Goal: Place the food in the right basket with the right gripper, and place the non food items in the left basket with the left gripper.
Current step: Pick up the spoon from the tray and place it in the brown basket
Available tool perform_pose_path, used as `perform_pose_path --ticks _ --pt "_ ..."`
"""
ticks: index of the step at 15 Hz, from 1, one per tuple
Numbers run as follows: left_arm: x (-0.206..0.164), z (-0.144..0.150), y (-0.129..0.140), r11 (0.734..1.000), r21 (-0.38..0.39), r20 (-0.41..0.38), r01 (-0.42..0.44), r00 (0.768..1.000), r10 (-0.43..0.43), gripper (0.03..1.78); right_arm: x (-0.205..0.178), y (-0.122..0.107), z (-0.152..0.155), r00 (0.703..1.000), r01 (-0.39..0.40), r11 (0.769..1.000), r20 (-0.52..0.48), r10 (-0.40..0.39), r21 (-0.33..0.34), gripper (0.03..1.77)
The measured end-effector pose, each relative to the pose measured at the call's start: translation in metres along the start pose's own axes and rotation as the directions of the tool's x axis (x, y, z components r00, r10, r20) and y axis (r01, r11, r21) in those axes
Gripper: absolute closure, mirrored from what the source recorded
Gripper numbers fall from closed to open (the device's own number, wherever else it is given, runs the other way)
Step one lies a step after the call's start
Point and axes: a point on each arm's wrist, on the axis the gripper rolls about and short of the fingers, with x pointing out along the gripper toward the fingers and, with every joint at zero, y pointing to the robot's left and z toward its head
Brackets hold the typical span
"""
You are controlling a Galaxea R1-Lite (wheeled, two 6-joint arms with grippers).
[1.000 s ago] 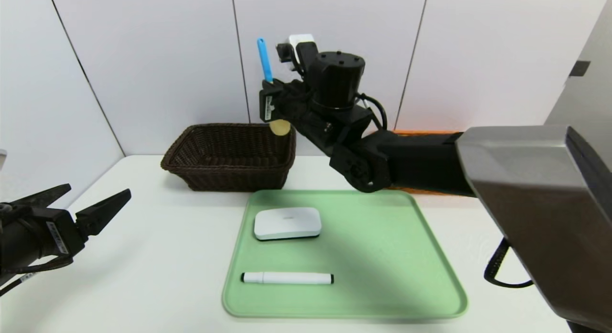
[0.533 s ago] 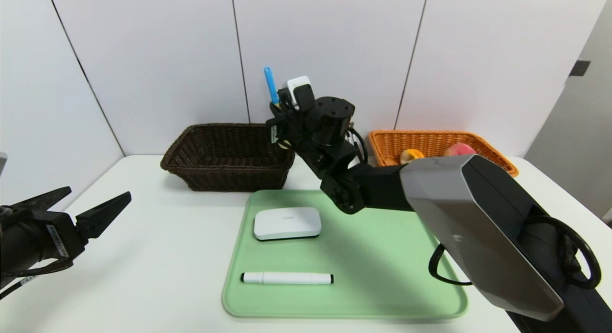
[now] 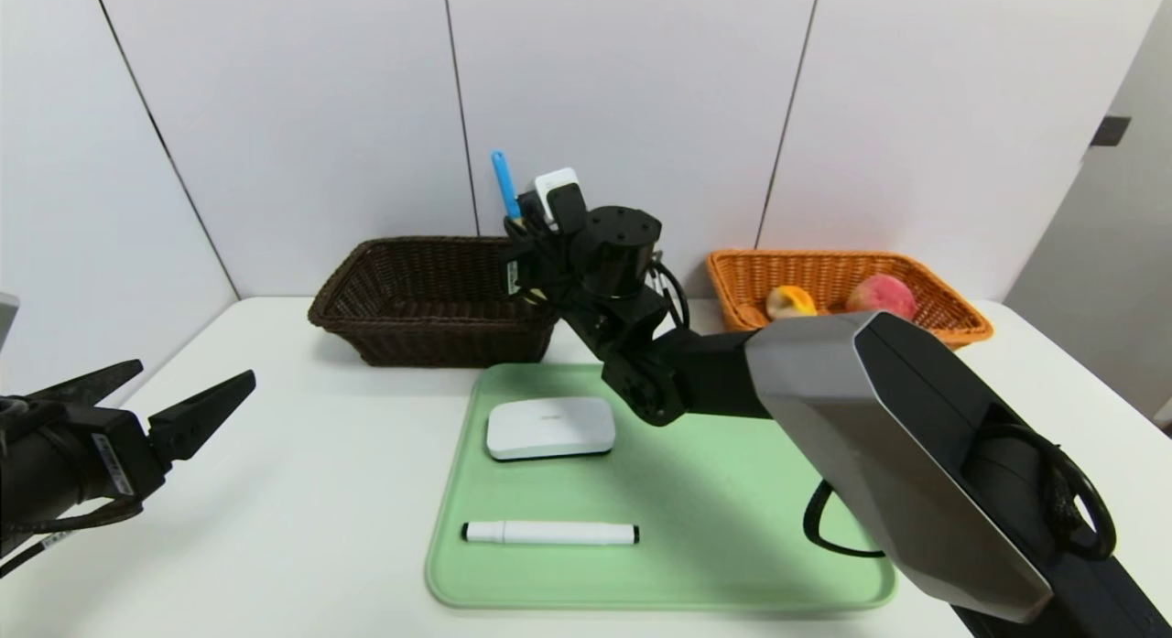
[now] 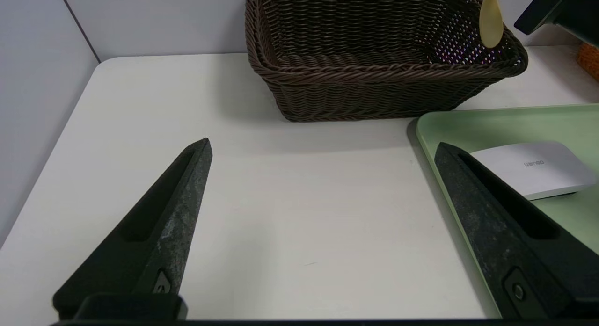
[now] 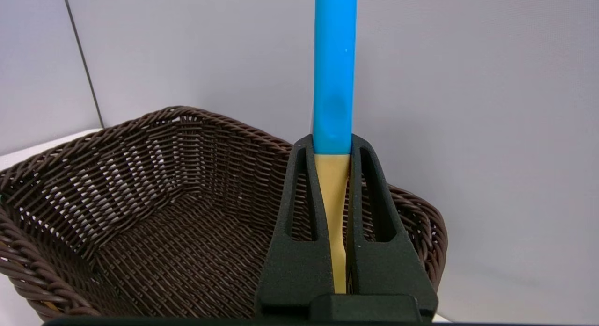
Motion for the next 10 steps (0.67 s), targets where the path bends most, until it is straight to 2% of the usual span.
perform_pose_path --ticks 8,10 --pt "-0.001 -0.005 0.000 1.000 0.000 -0.013 0.000 1.000 0.000 0.12 -0.002 0.011 0.007 1.000 -0.029 1.000 -0.009 0.030 0.003 1.63" --pt "-0.002 -0.005 0.000 1.000 0.000 -0.010 -0.001 1.000 0.001 0.12 -0.003 0.012 0.009 0.999 -0.040 0.999 -0.001 0.040 0.002 1.28"
